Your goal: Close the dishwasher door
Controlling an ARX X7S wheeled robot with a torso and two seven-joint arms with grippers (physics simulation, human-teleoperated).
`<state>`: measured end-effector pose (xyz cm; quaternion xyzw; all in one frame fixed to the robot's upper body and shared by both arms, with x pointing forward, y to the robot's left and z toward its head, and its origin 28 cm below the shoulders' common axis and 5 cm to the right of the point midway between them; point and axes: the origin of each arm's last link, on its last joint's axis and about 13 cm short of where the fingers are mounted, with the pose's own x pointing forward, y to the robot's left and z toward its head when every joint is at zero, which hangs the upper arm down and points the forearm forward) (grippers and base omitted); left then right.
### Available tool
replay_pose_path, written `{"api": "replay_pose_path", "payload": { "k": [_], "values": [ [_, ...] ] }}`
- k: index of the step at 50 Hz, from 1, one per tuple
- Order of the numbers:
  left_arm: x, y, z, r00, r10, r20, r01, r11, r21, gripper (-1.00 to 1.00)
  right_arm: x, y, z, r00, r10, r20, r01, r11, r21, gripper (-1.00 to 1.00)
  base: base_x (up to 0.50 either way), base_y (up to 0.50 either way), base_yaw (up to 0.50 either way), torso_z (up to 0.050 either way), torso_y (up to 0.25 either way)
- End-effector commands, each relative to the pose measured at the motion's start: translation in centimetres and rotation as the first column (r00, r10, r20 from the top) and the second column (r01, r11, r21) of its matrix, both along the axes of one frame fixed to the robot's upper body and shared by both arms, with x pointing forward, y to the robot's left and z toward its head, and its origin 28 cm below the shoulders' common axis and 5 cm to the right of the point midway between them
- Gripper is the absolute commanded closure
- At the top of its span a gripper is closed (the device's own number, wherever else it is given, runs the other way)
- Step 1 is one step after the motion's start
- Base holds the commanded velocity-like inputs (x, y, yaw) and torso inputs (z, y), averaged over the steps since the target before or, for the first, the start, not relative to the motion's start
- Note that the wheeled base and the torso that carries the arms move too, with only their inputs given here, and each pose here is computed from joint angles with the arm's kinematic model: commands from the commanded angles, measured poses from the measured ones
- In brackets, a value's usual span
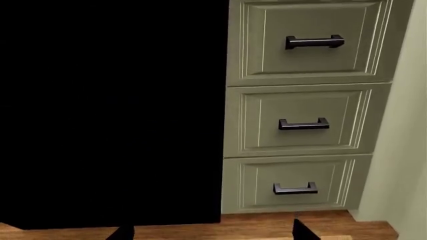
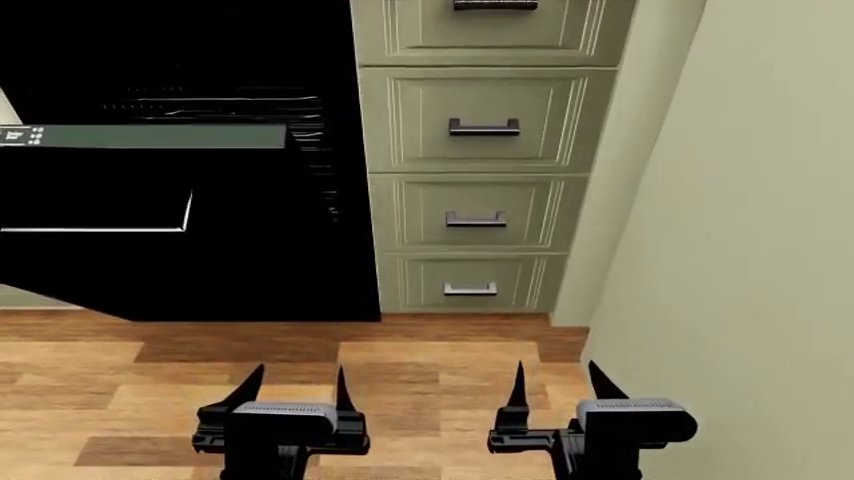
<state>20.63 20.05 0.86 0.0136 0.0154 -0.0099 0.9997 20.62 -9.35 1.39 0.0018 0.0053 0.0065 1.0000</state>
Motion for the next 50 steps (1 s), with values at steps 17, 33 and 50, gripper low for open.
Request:
{"api": "replay_pose_path", "payload": {
  "k": [17,33,50],
  "values": [
    [-0.02,-0.02,-0.01,1.0,-0.001,-0.003,0.001,1.0,0.001,-1.0,-0.08,-0.05,0.07,1.0,-0.001,0.001,0.001,1.0,0.0,-1.0,0.0,0.0,0.0,-0.05,0.0],
    [0.03,0.0,-0.03,1.0,0.0,-0.005,0.0,1.0,0.002,-1.0,-0.07,-0.02,0.04,1.0,0.0,0.001,0.0,1.0,-0.001,-1.0,0.0,0.0,0.0,-0.05,0.0],
    [-0.02,-0.02,-0.04,1.0,-0.001,-0.006,0.001,1.0,0.003,-1.0,-0.11,0.03,0.08,1.0,0.001,0.003,-0.001,1.0,-0.004,-1.0,0.0,0.0,0.0,-0.05,0.0]
  ]
}}
